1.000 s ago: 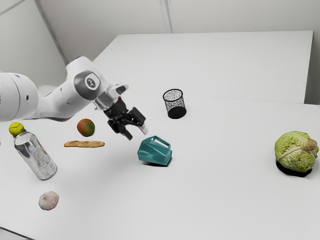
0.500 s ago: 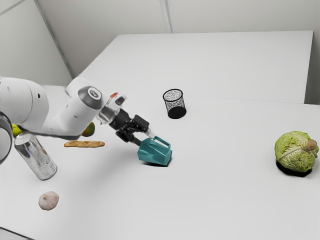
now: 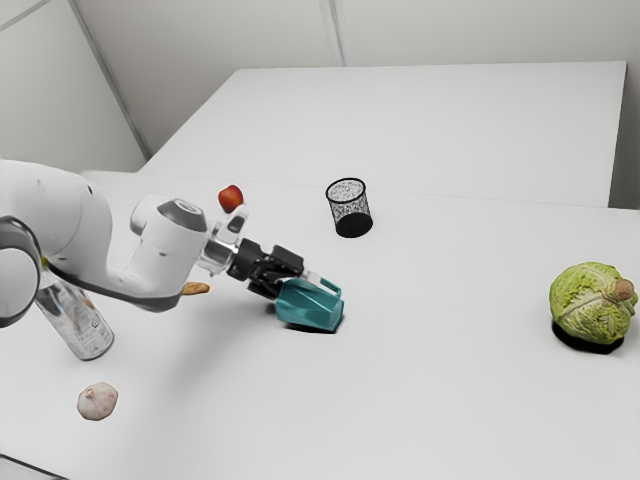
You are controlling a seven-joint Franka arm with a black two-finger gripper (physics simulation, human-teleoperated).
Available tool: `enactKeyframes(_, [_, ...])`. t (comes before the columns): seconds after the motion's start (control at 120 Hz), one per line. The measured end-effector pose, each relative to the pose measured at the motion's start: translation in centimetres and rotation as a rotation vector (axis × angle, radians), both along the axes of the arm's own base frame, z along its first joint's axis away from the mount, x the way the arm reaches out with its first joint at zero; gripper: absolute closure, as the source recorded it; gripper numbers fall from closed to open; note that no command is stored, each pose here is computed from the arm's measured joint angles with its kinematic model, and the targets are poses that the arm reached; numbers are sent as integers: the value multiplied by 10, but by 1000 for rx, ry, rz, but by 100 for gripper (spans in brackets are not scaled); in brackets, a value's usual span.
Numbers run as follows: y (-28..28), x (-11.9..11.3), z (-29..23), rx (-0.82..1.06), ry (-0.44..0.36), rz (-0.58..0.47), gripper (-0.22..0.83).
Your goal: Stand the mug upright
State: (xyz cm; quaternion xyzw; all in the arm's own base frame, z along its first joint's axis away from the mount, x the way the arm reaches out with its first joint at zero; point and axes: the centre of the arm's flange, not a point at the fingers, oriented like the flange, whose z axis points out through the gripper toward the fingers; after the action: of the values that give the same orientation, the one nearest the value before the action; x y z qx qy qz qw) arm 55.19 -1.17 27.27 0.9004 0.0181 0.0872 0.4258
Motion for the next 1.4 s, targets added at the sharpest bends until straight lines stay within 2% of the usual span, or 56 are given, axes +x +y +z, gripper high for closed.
enactKeyframes(0.158, [-1, 0, 1, -4, -52, -26, 51])
enactKeyframes(0.417, [-4, 3, 29, 13, -162, -72, 72])
enactKeyframes(0.667, [-16, 4, 64, 50, -256, -147, 77])
enactKeyframes(0.825, [-14, 6, 102, 207, -286, -286, 79])
enactKeyframes(0.95, [-12, 5, 117, 365, -251, -398, 79])
enactKeyframes(1.083, [-10, -1, 128, 512, -193, -466, 79])
enactKeyframes(1.2, [-7, -6, 140, 631, -158, -488, 79])
enactKeyframes(1.4, [-5, -27, 144, 764, -99, -462, 79])
